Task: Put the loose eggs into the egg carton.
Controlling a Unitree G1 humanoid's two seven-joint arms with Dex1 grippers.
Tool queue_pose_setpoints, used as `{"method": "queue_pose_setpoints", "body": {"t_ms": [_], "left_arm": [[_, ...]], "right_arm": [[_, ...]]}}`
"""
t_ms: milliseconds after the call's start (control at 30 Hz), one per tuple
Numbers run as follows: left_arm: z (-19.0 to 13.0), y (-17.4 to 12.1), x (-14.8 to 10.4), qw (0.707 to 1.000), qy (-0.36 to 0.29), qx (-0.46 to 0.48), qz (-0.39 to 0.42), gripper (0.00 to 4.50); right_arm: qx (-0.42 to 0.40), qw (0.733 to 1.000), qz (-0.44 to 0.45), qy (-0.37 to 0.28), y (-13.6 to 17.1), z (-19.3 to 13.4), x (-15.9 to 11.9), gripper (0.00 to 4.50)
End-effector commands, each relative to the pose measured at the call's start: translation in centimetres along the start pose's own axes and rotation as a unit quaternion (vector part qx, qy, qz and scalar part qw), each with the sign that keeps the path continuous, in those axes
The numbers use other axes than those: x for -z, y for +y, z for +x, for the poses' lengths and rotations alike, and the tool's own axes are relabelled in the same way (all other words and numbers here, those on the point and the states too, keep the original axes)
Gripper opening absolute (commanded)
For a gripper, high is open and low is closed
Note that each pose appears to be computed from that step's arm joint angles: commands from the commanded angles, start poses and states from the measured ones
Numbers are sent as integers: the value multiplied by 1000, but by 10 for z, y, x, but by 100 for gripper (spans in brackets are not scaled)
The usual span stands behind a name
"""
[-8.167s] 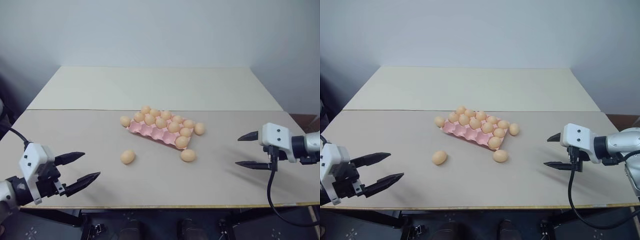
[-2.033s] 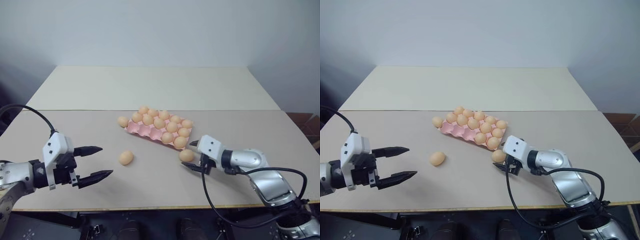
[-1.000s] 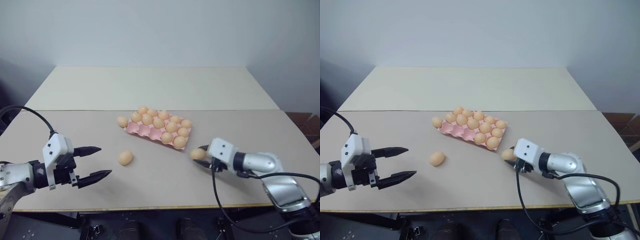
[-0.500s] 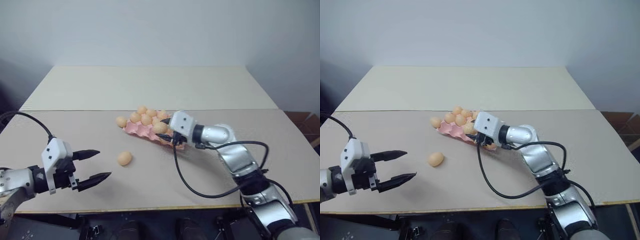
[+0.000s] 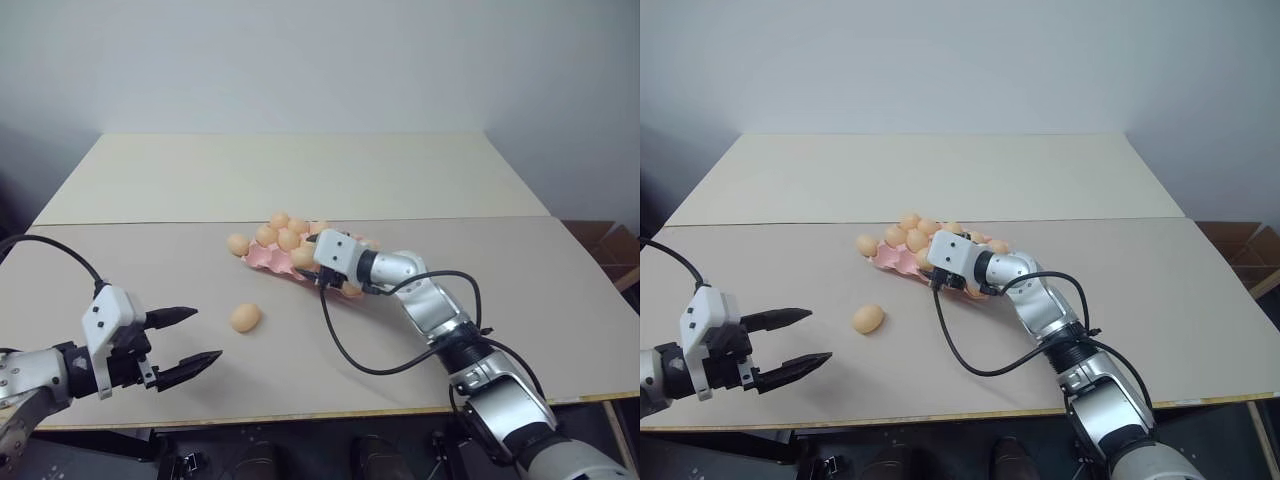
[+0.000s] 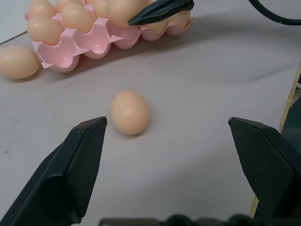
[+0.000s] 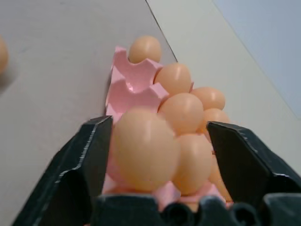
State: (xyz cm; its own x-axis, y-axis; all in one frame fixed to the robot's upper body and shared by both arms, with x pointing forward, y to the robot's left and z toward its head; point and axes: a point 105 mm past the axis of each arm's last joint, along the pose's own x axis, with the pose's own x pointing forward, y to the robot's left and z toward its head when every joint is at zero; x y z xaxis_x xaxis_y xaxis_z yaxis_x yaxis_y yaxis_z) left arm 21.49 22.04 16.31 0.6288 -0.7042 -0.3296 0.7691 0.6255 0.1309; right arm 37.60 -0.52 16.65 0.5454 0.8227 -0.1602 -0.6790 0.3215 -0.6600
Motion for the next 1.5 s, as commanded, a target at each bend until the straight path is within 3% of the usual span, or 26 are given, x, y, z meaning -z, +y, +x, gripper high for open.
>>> {"method": "queue_pose_setpoints", "body": {"t_ms": [33,200,433,533,733,1167,1500], "left_arm": [[-2,0,-9,1000,-10,-1,15,450],[-1,0,-9,1000,-10,0,16,450],[-11,7,-4,999,-28,-19,-20,450],[-19,13,4,998,-24,-34,-40,450],[-35,10,14,997,1,-51,-65,450],[-20,19,9,997,-7,-58,-53,450],[43,34,13,996,-33,-75,-24,450]], "right_arm": [[25,999,-24,-33,-18,-5,-19,448],[28,998,-26,-44,-22,-24,-27,448],[-28,998,25,-45,-7,-93,-32,448],[-72,997,30,-14,4,-128,-29,448],[-102,993,35,47,19,-166,-20,448],[-73,993,52,81,30,-173,-8,448],[-38,995,48,76,27,-159,-8,448]]}}
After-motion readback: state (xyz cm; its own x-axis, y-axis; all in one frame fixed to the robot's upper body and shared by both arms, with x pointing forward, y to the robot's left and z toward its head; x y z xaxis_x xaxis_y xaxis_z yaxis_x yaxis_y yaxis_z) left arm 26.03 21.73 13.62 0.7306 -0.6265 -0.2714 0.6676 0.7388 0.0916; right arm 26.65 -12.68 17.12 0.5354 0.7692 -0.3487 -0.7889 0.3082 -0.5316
